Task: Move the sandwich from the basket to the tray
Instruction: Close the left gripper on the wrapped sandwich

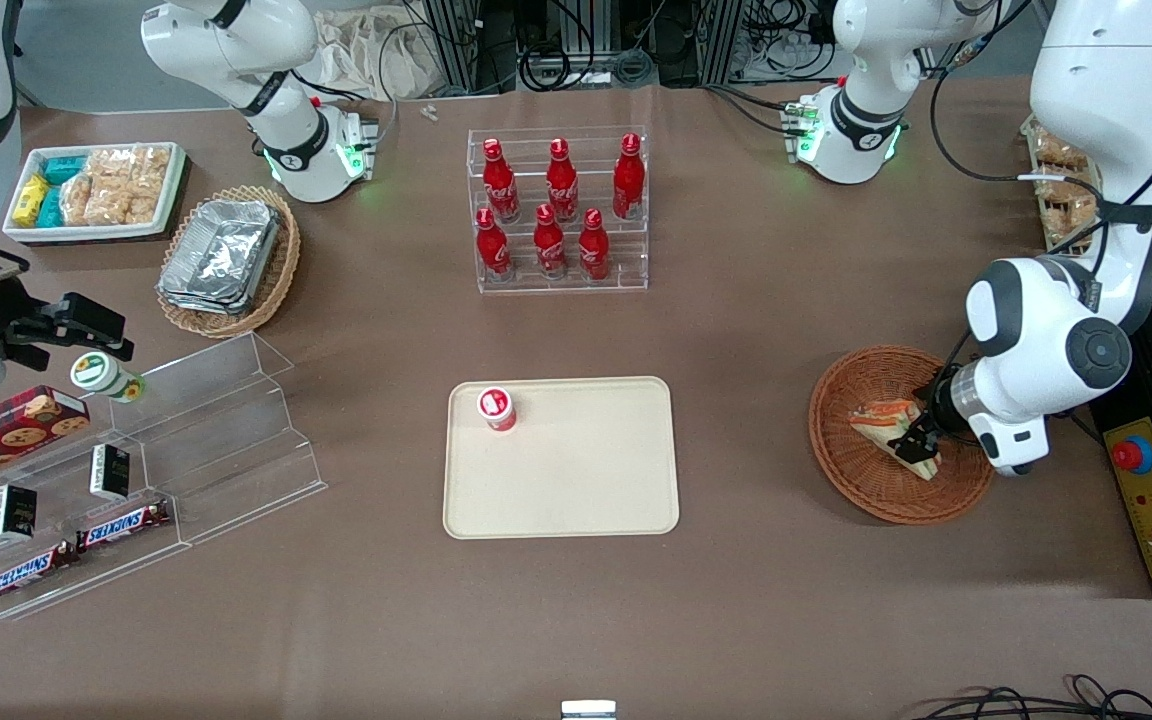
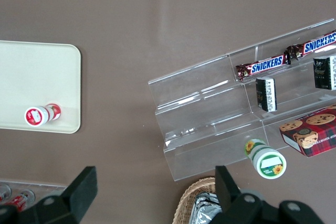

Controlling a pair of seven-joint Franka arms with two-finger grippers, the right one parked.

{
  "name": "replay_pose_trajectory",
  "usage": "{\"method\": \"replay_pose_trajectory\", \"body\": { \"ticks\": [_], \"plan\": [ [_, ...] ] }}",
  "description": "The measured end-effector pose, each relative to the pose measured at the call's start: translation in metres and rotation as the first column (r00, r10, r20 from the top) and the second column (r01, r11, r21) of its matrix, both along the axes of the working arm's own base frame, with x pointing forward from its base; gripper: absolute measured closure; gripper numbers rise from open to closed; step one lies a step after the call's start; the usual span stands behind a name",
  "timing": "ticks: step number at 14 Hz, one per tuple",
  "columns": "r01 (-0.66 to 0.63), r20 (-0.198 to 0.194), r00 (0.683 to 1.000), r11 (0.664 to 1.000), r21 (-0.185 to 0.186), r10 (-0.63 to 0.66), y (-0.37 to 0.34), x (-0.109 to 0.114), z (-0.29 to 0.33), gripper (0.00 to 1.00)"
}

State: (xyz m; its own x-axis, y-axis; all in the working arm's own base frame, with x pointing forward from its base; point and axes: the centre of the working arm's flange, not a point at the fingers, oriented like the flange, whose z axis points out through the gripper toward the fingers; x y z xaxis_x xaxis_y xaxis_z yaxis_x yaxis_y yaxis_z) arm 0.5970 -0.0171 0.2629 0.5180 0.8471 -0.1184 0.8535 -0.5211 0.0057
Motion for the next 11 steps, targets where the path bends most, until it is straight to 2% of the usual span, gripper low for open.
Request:
{"method": "replay_pose_trajectory", "body": {
  "ticks": [3, 4, 9, 10, 11],
  "plan": [
    [-0.003, 0.002, 1.0, 1.0, -0.003, 0.003, 0.0, 0.001, -0.013, 0.0],
    [-0.004, 0.003, 1.0, 1.0, -0.004, 0.004, 0.0, 0.001, -0.018, 0.04],
    [0.013, 0.009, 1.0, 1.0, 0.006, -0.013, -0.002, 0.003, -0.024, 0.57],
    [0.016, 0.013, 1.0, 1.0, 0.009, -0.016, -0.002, 0.004, -0.022, 0.63],
    [0.019, 0.018, 1.0, 1.0, 0.011, -0.02, -0.002, 0.006, -0.018, 0.66]
  ]
}}
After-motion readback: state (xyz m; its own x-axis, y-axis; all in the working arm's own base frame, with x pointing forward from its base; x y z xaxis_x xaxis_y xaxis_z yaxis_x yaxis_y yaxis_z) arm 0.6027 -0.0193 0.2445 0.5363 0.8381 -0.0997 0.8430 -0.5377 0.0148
